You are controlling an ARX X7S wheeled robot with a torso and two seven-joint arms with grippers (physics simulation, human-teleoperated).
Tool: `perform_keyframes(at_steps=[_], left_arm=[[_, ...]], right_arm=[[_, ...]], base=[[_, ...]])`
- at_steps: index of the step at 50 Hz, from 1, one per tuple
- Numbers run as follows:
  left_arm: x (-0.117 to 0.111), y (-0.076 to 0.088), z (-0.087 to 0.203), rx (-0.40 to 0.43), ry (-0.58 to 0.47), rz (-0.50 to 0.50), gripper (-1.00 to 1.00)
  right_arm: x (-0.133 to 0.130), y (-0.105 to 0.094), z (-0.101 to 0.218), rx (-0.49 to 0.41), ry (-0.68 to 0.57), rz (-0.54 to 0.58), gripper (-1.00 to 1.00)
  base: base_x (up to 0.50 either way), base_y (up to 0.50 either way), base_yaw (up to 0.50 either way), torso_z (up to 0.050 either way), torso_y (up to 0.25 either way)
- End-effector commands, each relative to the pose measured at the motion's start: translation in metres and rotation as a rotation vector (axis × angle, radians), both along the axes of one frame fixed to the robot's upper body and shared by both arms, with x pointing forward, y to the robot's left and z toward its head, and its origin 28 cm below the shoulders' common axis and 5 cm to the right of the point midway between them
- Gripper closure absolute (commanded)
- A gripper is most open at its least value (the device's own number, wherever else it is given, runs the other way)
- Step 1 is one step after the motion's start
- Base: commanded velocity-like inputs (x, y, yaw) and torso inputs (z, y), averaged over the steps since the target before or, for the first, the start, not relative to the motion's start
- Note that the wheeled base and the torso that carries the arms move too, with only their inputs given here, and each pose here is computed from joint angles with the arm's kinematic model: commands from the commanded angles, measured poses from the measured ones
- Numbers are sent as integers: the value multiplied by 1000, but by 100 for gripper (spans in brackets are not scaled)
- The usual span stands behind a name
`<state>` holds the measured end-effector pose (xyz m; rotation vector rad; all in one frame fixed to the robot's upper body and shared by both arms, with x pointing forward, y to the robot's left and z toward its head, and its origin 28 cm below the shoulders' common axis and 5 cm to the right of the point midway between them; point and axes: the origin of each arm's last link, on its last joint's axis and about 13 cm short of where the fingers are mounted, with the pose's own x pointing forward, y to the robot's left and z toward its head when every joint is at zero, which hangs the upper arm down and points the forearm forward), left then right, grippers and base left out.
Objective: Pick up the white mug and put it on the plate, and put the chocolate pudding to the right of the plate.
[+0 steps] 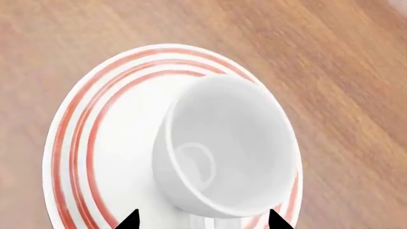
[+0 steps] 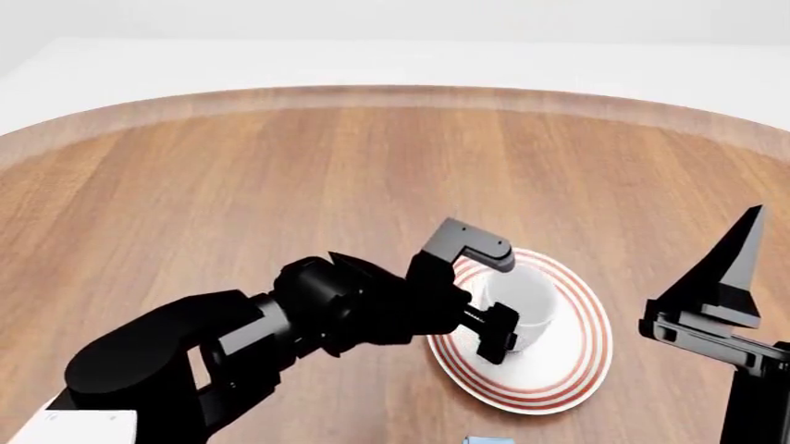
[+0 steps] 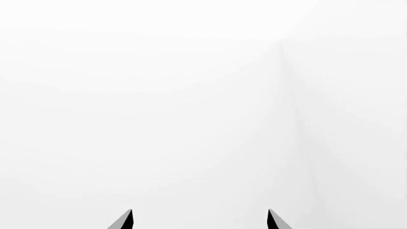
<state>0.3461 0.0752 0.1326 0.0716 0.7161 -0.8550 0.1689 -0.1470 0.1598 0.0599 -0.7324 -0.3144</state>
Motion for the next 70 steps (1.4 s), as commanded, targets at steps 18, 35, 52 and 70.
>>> perform_keyframes(at_steps=[18,35,52,70], left_arm=[[-6,-9,9,-10,-13,-16,-100],[-19,-8,31,12,-77,14,-100],[-56,6,70,13,-210,-6,-100],[-95,47,120,-145,-387,9,-100]], right_arm=[[1,3,-1,-8,6,5,-100],[1,5,-1,-20,11,5,-100],[1,6,-2,-26,12,9,-100],[0,7,-1,-25,12,17,-100]], base=[[0,0,0,0,0],[0,0,0,0,0],[0,0,0,0,0],[0,0,0,0,0]])
